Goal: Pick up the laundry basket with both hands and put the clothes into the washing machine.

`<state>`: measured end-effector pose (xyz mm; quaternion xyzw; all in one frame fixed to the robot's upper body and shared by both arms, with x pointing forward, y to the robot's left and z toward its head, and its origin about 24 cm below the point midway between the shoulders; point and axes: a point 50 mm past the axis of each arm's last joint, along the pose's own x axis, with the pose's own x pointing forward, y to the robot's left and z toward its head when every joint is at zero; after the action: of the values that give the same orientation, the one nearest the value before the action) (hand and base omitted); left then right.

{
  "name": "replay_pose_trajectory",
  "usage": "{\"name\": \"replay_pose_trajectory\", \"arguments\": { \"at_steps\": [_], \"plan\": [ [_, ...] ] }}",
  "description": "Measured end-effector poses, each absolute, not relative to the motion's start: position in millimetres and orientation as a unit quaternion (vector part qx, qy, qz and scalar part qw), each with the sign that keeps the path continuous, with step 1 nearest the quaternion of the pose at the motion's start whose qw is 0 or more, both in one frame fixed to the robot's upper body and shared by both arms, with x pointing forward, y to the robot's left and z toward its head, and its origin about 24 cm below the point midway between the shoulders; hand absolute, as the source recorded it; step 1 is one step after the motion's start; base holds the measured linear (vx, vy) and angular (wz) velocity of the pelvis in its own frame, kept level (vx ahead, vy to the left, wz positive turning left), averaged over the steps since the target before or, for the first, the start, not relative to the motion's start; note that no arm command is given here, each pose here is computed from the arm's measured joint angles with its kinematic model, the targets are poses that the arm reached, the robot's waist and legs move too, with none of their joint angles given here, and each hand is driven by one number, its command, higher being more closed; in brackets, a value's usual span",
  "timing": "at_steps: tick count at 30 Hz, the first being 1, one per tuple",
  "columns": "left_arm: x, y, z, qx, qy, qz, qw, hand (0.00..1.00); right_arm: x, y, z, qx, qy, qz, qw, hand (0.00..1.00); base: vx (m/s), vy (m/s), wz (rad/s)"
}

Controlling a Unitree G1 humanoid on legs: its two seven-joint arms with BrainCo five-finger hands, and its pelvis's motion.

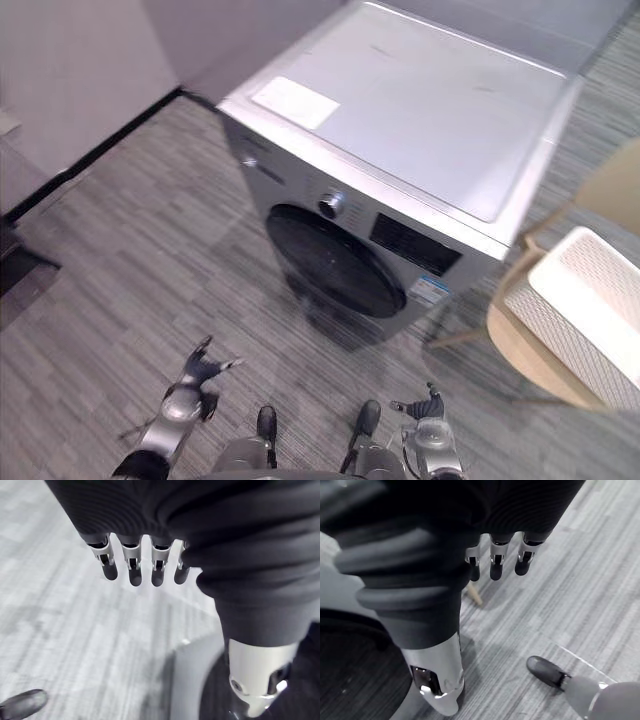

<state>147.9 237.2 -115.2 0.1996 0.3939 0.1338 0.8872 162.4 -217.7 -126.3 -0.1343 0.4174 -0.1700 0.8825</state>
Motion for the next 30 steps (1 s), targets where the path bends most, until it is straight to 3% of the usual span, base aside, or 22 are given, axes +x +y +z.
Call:
{"name": "replay_pose_trajectory", "arguments": {
  "at_steps": [11,18,25,30],
  "plan": [
    [84.9,227.6,-148.5,0.121,0.504,0.181,0.836,0.00,147.2,-210.3,-134.8,-0.115,0.447,-0.164,0.872,0.00,0.01,0.155,0.50],
    [94.7,233.2,-144.3,0.110,0.489,0.193,0.843,0.00,141.7,-179.1,-142.0,-0.101,0.460,-0.108,0.875,0.00,0.19,0.123,0.66],
    [121.3,199.6,-144.1,0.058,0.463,0.181,0.866,0.00,132.9,-199.8,-142.7,-0.120,0.469,-0.123,0.867,0.00,0.35,-0.187,1.67],
    [111.2,196.2,-148.1,0.027,0.477,0.207,0.854,0.00,135.3,-197.3,-142.0,-0.110,0.466,-0.130,0.868,0.00,0.31,-0.241,1.34]
  ]
}}
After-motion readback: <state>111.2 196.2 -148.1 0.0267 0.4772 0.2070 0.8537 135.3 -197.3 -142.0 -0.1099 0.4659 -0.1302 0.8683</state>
